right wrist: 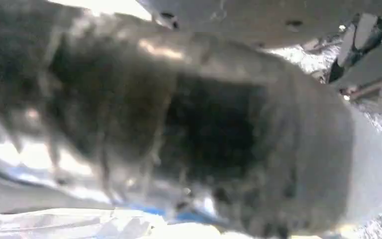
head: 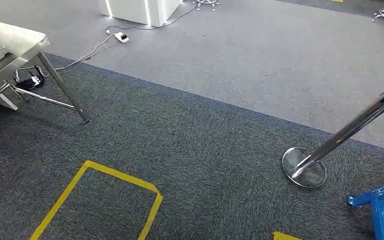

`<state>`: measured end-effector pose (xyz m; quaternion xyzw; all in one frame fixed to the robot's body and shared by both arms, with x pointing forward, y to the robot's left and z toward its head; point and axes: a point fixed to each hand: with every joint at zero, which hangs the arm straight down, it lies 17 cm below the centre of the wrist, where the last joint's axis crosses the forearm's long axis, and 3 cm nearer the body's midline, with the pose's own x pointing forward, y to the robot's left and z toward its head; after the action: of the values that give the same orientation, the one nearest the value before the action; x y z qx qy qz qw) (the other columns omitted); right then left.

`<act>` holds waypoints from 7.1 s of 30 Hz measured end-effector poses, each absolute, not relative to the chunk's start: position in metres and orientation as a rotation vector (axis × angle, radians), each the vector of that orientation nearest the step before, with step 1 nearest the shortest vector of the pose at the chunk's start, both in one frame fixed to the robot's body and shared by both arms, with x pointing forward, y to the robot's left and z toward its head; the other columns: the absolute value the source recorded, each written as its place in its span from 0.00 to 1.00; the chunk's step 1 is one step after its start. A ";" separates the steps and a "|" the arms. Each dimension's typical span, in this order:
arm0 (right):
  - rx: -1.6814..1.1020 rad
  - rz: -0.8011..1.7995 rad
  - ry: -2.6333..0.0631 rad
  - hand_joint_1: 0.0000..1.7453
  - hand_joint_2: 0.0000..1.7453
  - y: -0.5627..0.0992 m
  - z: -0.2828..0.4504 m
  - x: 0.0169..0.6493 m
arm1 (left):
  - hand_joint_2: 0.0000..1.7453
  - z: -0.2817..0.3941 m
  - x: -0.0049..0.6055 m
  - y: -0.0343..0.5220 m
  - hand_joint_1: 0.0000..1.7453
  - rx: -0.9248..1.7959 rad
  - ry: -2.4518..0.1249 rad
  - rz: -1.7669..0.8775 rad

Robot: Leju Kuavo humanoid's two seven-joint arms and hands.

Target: Take the parts from the cabinet and place them on the table.

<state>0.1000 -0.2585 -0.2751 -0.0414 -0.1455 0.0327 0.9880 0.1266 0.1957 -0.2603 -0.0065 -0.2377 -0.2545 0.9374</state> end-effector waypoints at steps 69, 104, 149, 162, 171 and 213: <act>-0.069 0.083 -0.296 0.00 0.00 -0.255 -0.275 0.101 | 0.00 -0.262 0.119 0.198 0.00 -0.010 -0.476 -0.501; -0.069 0.083 -0.303 0.00 0.00 -0.255 -0.274 0.103 | 0.00 -0.262 0.121 0.202 0.00 -0.006 -0.477 -0.489; -0.073 0.090 -0.294 0.00 0.00 -0.256 -0.275 0.101 | 0.00 -0.262 0.118 0.199 0.00 -0.006 -0.472 -0.480; -0.074 0.089 -0.293 0.00 0.00 -0.256 -0.275 0.101 | 0.00 -0.263 0.115 0.198 0.00 -0.009 -0.467 -0.480; -0.073 0.090 -0.293 0.00 0.00 -0.255 -0.275 0.101 | 0.00 -0.263 0.114 0.200 0.00 -0.007 -0.465 -0.479; -0.093 0.103 -0.338 0.00 0.00 -0.259 -0.272 0.111 | 0.00 -0.262 0.117 0.198 0.00 -0.008 -0.471 -0.469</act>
<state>0.1112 -0.2589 -0.2724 -0.0462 -0.1681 0.0513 0.9834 0.1167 0.1976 -0.2625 -0.0038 -0.2310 -0.2302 0.9453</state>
